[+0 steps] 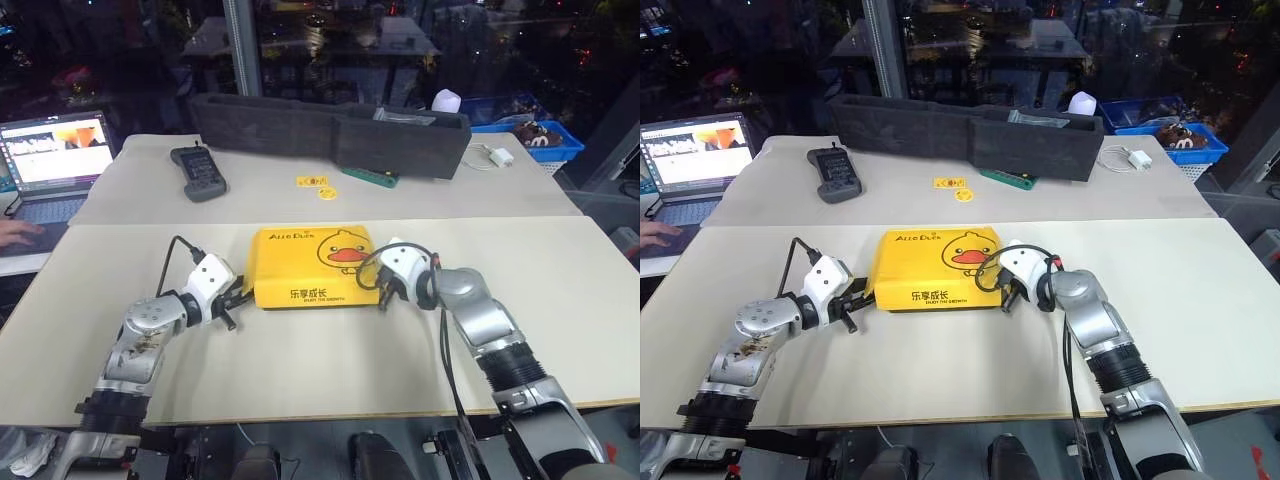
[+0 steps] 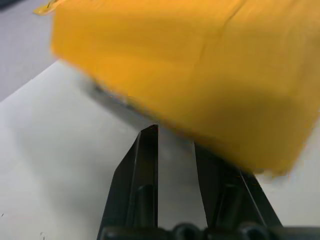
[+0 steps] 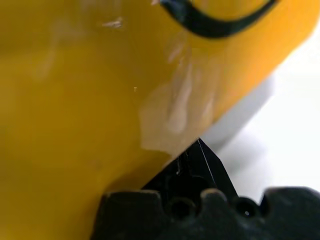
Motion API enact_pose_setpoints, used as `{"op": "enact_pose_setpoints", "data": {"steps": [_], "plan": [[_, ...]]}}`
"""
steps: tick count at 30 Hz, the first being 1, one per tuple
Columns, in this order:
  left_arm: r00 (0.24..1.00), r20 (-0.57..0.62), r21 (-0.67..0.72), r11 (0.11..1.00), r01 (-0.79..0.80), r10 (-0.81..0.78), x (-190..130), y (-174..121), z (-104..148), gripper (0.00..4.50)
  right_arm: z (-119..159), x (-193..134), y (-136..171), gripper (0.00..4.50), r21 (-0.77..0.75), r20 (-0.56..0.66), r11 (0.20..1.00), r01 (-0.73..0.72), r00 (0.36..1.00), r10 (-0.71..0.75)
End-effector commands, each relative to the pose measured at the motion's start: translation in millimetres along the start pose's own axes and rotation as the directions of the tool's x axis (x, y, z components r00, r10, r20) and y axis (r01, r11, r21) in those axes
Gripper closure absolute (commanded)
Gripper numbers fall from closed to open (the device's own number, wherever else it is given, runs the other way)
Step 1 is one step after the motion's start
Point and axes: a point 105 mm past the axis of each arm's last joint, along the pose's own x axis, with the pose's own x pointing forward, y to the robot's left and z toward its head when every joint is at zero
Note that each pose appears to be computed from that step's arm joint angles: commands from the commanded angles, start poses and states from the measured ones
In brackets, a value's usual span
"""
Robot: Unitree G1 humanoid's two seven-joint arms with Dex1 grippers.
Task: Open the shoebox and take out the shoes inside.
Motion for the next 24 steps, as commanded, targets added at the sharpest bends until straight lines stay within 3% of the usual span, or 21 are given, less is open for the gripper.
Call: {"op": "enact_pose_setpoints", "data": {"steps": [1, 8, 11, 13, 16, 18, 22, 24], "plan": [[0.999, 0.012, 0.022, 0.999, -0.037, 0.037, -5.9, 13.0, 0.7, 3.33, 5.2, -15.4, -12.4, 4.5, -0.035, 0.016, 0.999, 0.034, 0.999, -0.034], [0.991, -0.005, 0.024, 0.991, -0.134, 0.134, -32.4, 37.7, -15.4, 3.33, -19.4, -47.1, -25.3, 4.5, -0.031, -0.054, 0.998, 0.058, 0.997, -0.059], [0.986, 0.044, -0.022, 0.986, -0.163, 0.164, -61.7, 49.8, -2.7, 3.33, -12.0, -71.9, -21.7, 4.5, -0.021, -0.023, 1.0, 0.006, 1.0, -0.007], [0.991, 0.078, -0.062, 0.993, -0.104, 0.108, -75.6, 41.4, 11.9, 3.33, -1.0, -87.9, -14.2, 4.5, -0.025, 0.018, 0.998, -0.057, 0.998, 0.057], [0.975, 0.208, -0.165, 0.986, -0.038, 0.072, -93.7, 25.0, 40.9, 3.33, 26.0, -113.6, 26.5, 4.5, -0.025, 0.119, 0.958, -0.285, 0.951, 0.286], [0.976, 0.213, -0.187, 0.982, -0.006, 0.046, -100.5, 11.7, 42.4, 3.33, 37.6, -126.4, 50.3, 4.5, -0.028, 0.16, 0.918, -0.395, 0.905, 0.394], [0.99, 0.142, -0.197, 0.979, 0.049, -0.021, -108.9, -15.1, 25.9, 3.33, 41.7, -123.5, 84.5, 4.5, -0.02, 0.16, 0.889, -0.457, 0.876, 0.454], [0.991, 0.129, -0.202, 0.977, 0.066, -0.04, -113.6, -22.7, 24.8, 3.33, 35.5, -104.0, 95.3, 4.5, -0.008, 0.129, 0.916, -0.401, 0.908, 0.399]]}}
